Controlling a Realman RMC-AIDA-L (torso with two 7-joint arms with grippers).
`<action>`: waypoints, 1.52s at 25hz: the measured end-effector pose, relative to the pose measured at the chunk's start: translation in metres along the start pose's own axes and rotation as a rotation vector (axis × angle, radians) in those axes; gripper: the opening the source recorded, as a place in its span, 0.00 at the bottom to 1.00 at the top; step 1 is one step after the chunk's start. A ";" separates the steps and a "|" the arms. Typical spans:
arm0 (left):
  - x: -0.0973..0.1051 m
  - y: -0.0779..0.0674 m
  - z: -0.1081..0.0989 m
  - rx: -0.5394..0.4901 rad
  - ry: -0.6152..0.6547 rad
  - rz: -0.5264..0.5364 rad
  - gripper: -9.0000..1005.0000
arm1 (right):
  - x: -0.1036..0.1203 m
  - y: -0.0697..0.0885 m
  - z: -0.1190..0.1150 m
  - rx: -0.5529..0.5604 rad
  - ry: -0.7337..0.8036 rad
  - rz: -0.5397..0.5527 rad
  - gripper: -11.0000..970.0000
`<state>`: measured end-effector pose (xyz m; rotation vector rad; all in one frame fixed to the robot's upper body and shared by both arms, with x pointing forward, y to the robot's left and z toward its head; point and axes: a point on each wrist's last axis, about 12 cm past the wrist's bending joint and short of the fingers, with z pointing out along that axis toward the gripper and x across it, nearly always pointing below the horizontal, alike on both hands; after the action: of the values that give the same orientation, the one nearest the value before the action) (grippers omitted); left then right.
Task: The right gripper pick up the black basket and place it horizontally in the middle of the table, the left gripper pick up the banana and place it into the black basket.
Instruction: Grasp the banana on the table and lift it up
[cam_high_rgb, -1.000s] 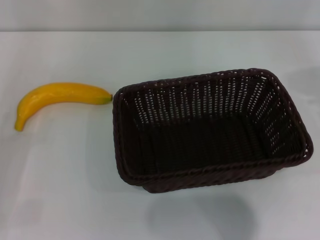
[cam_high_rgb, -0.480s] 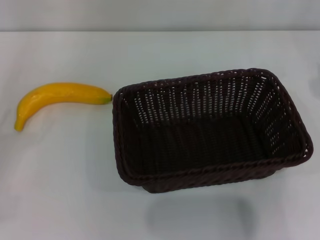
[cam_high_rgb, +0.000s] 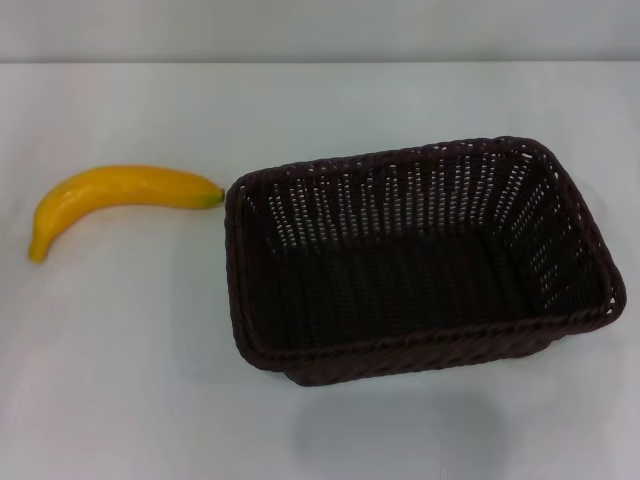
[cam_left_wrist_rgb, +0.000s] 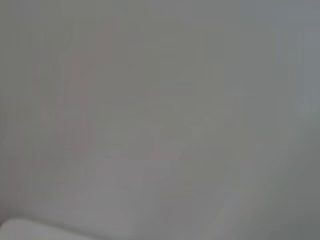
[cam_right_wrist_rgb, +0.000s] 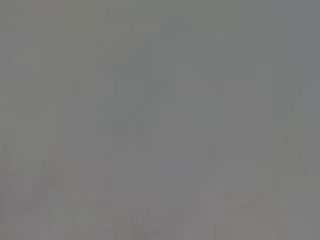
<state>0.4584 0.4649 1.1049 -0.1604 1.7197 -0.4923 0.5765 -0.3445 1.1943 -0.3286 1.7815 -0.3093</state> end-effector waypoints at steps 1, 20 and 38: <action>-0.007 0.000 0.003 -0.004 0.037 0.011 0.81 | 0.001 0.001 0.001 0.011 -0.024 -0.005 0.74; -0.080 -0.035 0.103 -0.006 0.541 0.327 0.80 | 0.013 0.012 0.010 0.146 -0.224 0.000 0.89; -0.027 -0.103 0.176 0.200 0.972 0.723 0.80 | 0.015 0.017 0.010 0.128 -0.215 0.001 0.89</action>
<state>0.6165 0.3411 1.1484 0.9628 2.4543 -0.1800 0.5824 -0.3350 1.1723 -0.2593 1.5435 -0.3713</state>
